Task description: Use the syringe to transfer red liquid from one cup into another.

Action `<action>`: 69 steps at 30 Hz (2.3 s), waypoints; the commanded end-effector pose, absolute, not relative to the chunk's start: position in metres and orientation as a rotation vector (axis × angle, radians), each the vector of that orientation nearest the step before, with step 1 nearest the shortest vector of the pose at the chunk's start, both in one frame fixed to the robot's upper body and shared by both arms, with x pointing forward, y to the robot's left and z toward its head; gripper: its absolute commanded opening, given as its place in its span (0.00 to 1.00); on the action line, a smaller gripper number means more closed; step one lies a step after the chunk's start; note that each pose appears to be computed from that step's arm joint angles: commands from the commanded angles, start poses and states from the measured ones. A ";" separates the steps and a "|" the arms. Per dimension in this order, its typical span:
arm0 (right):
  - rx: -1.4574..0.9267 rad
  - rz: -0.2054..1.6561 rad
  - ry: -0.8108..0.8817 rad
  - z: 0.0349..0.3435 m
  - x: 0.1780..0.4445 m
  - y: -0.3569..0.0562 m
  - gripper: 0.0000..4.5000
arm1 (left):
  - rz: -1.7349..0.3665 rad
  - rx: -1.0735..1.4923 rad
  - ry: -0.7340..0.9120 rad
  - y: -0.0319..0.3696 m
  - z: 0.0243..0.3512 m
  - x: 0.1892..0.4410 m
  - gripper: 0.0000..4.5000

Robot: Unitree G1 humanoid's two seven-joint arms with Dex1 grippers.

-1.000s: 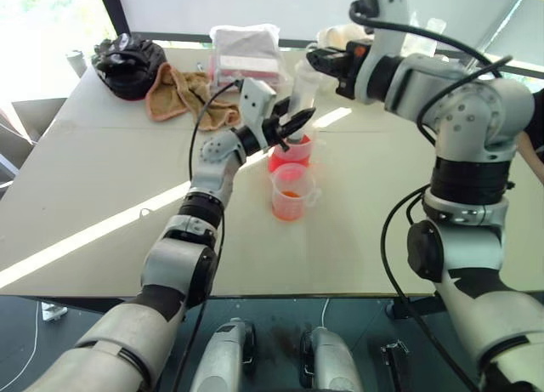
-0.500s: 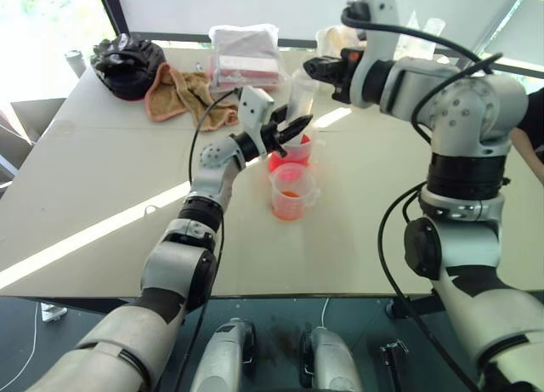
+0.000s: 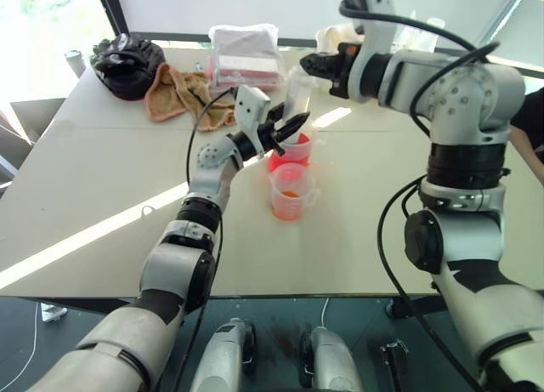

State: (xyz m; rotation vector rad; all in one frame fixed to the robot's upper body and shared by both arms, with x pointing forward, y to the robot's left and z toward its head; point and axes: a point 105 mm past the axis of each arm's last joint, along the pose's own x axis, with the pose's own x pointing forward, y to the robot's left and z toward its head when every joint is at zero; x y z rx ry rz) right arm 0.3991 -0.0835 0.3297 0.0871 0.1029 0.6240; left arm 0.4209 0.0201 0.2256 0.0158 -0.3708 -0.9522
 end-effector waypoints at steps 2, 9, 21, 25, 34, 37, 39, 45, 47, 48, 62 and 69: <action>0.100 0.589 -0.141 0.394 0.386 -0.101 0.01 | -0.997 0.040 -0.357 0.013 0.216 0.414 0.31; 0.105 0.585 -0.163 0.399 0.383 -0.104 0.01 | -1.006 0.040 -0.351 0.011 0.214 0.412 0.31; 0.102 0.583 -0.194 0.410 0.380 -0.107 0.01 | -1.007 0.044 -0.346 0.011 0.212 0.412 0.31; 0.101 0.583 -0.205 0.414 0.380 -0.107 0.01 | -1.006 0.045 -0.345 0.011 0.212 0.412 0.31; 0.095 0.584 -0.221 0.420 0.378 -0.107 0.01 | -1.011 0.047 -0.341 0.010 0.211 0.411 0.31; 0.093 0.587 -0.220 0.421 0.378 -0.106 0.01 | -1.012 0.048 -0.339 0.010 0.211 0.411 0.31; 0.092 0.589 -0.217 0.421 0.378 -0.106 0.01 | -1.012 0.048 -0.338 0.010 0.211 0.411 0.31; 0.091 0.599 -0.218 0.421 0.377 -0.104 0.01 | -1.016 0.047 -0.338 0.009 0.211 0.411 0.31; 0.091 0.599 -0.223 0.423 0.377 -0.104 0.01 | -1.017 0.047 -0.337 0.009 0.210 0.411 0.31; 0.091 0.600 -0.223 0.423 0.377 -0.104 0.01 | -1.017 0.047 -0.336 0.008 0.210 0.411 0.31; 0.088 0.629 -0.200 0.415 0.376 -0.099 0.27 | -1.010 0.047 -0.346 0.008 0.214 0.412 0.31; 0.061 0.649 -0.147 0.403 0.372 -0.100 0.72 | -0.954 0.052 -0.398 0.017 0.232 0.419 0.31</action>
